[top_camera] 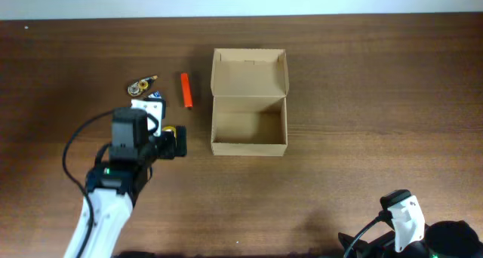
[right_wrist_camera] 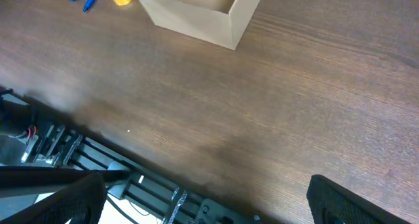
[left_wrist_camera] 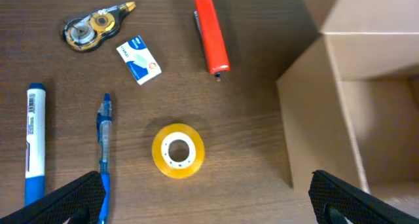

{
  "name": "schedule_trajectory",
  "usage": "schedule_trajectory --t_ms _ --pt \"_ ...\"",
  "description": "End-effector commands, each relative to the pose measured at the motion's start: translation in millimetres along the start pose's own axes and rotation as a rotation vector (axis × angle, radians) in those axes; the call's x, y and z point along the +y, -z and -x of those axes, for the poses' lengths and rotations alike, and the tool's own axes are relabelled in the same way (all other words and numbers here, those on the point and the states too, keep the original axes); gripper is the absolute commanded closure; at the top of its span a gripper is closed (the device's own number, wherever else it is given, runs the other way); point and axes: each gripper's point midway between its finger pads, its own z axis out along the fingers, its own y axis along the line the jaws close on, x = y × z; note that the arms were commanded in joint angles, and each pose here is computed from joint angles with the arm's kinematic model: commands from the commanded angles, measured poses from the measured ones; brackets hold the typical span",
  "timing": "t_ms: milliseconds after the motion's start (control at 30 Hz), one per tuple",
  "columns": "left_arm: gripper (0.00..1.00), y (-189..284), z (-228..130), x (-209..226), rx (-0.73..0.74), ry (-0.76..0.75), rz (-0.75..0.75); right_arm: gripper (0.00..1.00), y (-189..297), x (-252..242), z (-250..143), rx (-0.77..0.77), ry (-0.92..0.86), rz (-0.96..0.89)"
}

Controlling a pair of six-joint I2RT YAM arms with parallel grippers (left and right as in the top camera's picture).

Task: Pack container
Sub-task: 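Reach the left gripper over the red lighter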

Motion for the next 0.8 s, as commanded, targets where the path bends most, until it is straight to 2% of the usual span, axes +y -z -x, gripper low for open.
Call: schedule_trajectory --t_ms 0,300,500,633,767 --pt "0.01 -6 13 3 0.002 -0.015 -0.007 0.01 0 1 -1 0.002 0.011 0.008" --pt "0.01 -14 16 7 0.005 -0.006 0.001 0.01 0 1 -1 0.002 0.011 0.008" --pt "0.01 -14 16 -5 0.007 -0.007 -0.071 0.01 0 1 -1 0.002 0.011 0.008" --pt "0.01 -14 16 -5 0.005 -0.007 -0.068 0.01 0 1 -1 0.002 0.011 0.008" --pt "0.01 -14 30 -4 -0.051 -0.013 -0.063 0.01 0 1 -1 0.002 0.011 0.008"
